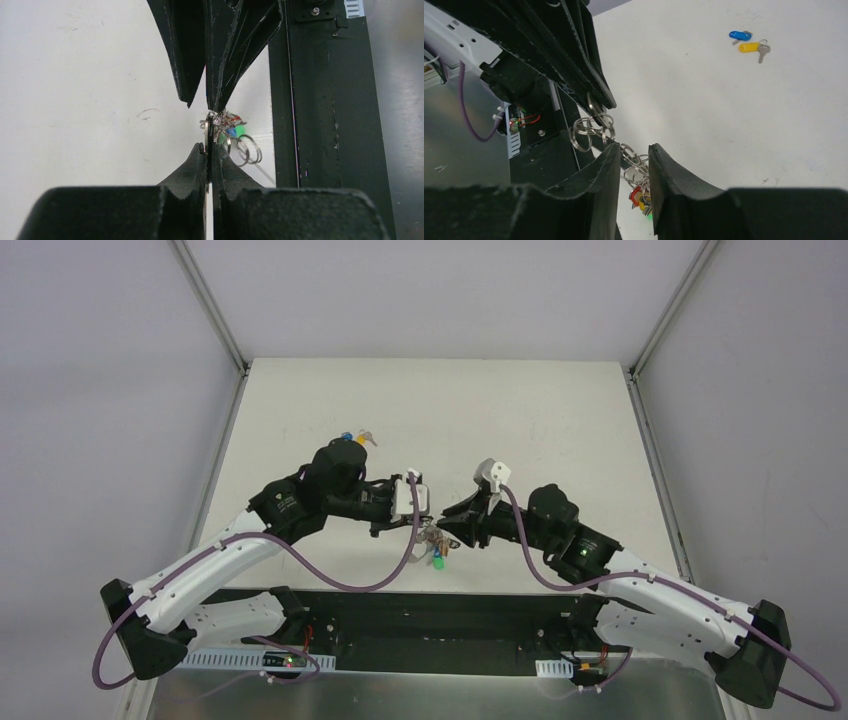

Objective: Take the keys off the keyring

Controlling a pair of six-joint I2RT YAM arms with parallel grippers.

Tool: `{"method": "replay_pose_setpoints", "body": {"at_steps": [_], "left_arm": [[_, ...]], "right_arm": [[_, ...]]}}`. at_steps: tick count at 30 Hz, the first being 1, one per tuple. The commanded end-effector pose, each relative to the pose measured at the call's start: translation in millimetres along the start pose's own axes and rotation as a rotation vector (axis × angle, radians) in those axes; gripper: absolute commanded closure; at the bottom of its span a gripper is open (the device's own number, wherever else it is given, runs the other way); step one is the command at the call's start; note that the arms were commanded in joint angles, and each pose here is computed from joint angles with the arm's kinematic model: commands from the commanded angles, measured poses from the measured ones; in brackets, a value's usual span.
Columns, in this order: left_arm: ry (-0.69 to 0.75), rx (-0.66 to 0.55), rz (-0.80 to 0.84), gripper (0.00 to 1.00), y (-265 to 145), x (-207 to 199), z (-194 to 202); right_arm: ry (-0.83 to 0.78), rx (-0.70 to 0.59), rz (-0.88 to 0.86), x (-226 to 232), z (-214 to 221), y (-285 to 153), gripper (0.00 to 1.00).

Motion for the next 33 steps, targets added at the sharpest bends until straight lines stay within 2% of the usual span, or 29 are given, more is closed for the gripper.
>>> {"method": "replay_pose_setpoints", "body": {"at_steps": [1, 10, 15, 20, 26, 33], "left_arm": [[0.083, -0.107, 0.03, 1.0, -5.5, -6.2, -22.4], [0.097, -0.121, 0.06, 1.0, -4.8, -10.2, -24.0], [0.113, -0.128, 0.063, 1.0, -5.9, -11.2, -24.3], [0.11, -0.129, 0.055, 1.0, -6.4, -10.1, -24.5], [0.105, -0.129, 0.054, 1.0, -6.4, -9.8, -24.7], [0.093, -0.124, 0.023, 1.0, -7.8, -5.2, -24.5]], "right_arm": [[-0.038, -0.12, -0.123, 17.7, -28.9, -2.4, 0.67], [-0.058, -0.144, -0.194, 26.0, -30.6, 3.1, 0.69], [-0.059, -0.146, -0.203, 27.8, -29.6, 1.5, 0.78], [-0.053, -0.149, -0.225, 31.7, -29.1, -1.8, 0.8], [-0.042, -0.129, -0.244, 33.5, -25.4, 1.9, 0.99], [-0.042, -0.133, -0.233, 32.6, -25.8, 0.1, 1.0]]}}
Point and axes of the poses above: each gripper's point midway between its finger pads, its own y axis out along the fingers, its own x axis along the line the jaws close on, z = x × y, the point moved 3 cm from there along -y, back along the fingers, and after that the axes turned 8 degrees about -y, right-handed, at the moved point
